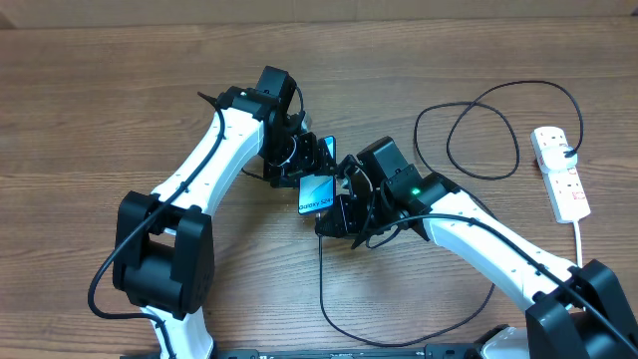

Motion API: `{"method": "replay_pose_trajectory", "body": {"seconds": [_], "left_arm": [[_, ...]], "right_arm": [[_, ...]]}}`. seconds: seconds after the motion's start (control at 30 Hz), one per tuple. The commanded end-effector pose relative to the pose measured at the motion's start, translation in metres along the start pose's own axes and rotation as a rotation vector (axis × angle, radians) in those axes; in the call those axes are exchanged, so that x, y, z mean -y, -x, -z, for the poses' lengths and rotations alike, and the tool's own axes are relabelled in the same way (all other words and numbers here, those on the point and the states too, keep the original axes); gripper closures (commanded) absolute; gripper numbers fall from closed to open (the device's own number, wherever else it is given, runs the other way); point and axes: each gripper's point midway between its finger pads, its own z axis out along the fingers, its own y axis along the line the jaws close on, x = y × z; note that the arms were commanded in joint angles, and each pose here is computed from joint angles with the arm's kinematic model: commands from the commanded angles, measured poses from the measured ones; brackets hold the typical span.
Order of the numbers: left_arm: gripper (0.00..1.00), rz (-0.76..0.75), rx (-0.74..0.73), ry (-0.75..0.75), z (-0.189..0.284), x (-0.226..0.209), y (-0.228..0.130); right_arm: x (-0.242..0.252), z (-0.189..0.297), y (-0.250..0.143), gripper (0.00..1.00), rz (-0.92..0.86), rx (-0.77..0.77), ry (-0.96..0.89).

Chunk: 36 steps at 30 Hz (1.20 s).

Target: Plug charger to phone and switch on socket

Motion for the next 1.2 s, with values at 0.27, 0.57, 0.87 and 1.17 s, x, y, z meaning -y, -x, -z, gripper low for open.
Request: {"method": "replay_pose_trajectory", "body": {"seconds": [0.27,0.57,0.87,1.17], "left_arm": [[0.96,-0.084,0.006,-0.090,0.008,0.024,-0.004],[0.96,-0.099,0.006,-0.107,0.008,0.027,-0.004],[0.96,-0.101,0.008,-0.109,0.008,0.028,-0.003],[0.96,-0.106,0.017,-0.113,0.009,0.029,-0.001]], "right_arm": [[-0.009,0.002,0.004,0.96,-0.004,0.014,0.026],[-0.009,0.006,0.009,0.96,-0.033,0.025,0.042],[0.009,0.018,0.014,0.96,-0.112,0.034,0.017],[0.008,0.017,0.014,0.96,-0.108,0.034,0.021]]}}
